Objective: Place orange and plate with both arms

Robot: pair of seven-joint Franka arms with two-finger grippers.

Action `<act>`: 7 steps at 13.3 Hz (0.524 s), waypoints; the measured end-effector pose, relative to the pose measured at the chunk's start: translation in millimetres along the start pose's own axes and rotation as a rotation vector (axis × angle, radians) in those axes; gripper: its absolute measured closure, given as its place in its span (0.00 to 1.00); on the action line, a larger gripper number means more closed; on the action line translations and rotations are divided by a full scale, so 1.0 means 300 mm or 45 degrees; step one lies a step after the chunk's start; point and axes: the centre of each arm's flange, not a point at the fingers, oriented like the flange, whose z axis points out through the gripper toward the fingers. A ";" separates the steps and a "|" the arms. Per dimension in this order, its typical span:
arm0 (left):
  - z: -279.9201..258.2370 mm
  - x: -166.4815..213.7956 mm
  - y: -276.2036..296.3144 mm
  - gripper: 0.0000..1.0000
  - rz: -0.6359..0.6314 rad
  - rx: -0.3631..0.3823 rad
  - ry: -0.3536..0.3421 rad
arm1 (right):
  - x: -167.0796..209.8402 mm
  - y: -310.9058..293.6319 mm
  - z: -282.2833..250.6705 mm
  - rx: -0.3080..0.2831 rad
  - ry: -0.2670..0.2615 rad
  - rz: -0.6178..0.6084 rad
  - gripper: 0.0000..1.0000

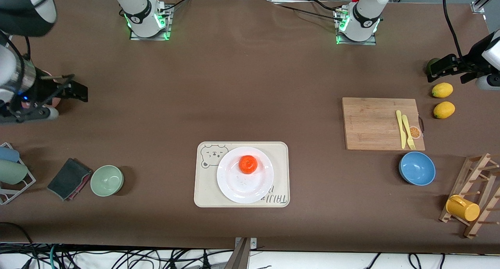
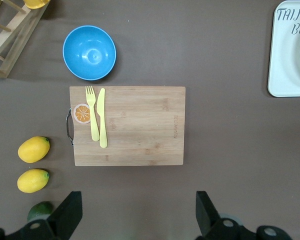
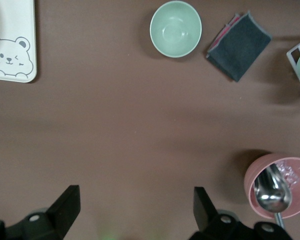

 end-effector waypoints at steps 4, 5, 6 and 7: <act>0.000 0.000 0.000 0.00 0.000 0.000 0.000 | -0.141 0.010 -0.037 0.081 0.048 0.123 0.00; 0.000 0.000 0.000 0.00 0.000 0.000 0.000 | -0.176 0.037 -0.041 0.084 0.051 0.144 0.00; 0.000 0.000 0.000 0.00 0.000 0.000 0.000 | -0.200 0.068 -0.044 0.077 0.059 0.164 0.00; 0.000 0.000 0.000 0.00 0.000 0.000 0.000 | -0.213 0.085 -0.049 0.055 0.068 0.173 0.00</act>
